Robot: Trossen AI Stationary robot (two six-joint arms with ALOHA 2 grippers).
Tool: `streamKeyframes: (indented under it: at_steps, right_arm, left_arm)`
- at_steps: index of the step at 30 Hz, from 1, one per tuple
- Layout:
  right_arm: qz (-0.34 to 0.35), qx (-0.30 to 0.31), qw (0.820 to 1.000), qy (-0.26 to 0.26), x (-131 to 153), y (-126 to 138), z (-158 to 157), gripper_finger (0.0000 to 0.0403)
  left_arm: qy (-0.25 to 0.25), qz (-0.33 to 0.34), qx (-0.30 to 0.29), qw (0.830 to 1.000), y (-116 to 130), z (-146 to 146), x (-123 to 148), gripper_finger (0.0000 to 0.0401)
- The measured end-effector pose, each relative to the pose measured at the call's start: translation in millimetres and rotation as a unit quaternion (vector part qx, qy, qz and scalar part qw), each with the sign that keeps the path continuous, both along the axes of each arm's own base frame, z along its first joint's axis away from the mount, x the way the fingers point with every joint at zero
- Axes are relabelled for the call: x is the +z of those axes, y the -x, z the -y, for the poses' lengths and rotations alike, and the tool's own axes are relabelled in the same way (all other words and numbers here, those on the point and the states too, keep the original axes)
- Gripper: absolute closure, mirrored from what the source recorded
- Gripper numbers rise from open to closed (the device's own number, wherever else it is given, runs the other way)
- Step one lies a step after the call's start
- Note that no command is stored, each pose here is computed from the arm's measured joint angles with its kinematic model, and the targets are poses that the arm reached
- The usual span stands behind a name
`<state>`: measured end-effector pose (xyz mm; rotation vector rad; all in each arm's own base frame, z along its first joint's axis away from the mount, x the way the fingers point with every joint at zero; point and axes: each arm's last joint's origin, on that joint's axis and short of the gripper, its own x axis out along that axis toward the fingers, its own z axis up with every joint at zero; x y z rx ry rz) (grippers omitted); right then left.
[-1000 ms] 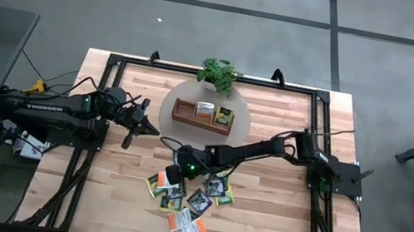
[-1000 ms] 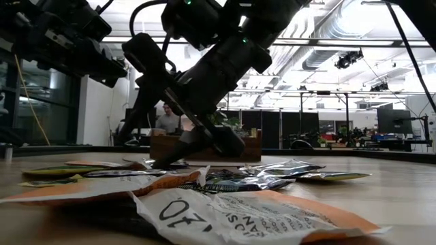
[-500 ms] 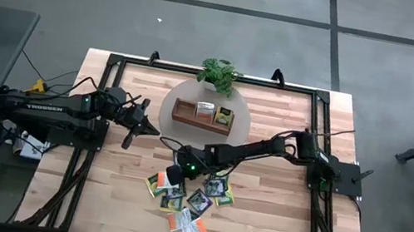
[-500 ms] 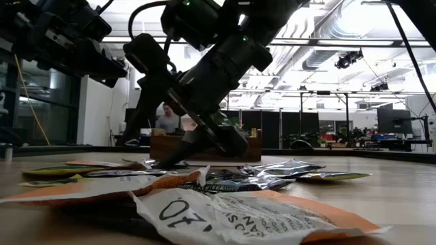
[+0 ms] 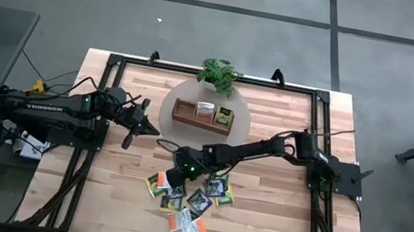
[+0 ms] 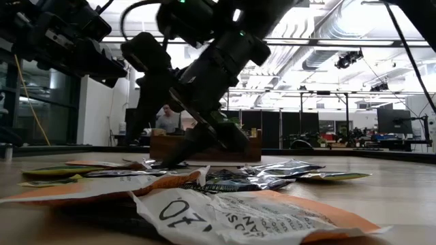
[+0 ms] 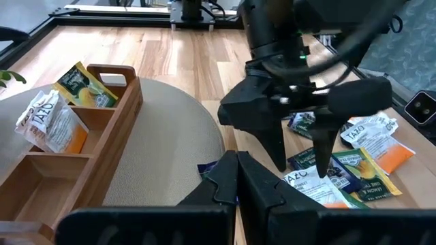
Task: Pick & Place Tea
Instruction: Put the top white tea bag into the middle section of the wooden organizer
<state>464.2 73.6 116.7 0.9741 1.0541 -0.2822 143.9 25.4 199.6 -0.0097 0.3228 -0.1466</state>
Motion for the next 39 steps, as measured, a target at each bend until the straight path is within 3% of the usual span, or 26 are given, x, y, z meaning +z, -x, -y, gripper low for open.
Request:
streamKeyframes:
  at_steps: [11, 39]
  right_arm:
    - [-0.049, 0.071, 0.994, 0.062, 11, -25, 0, 0.0156]
    - [-0.069, 0.033, 0.993, 0.095, -8, -28, 2, 0.0156]
  left_arm:
    - [0.0, 0.0, 0.0, 1.0, 0, 0, 0, 0.0401]
    - [0.0, 0.0, 0.0, 1.0, 0, 0, 0, 0.0401]
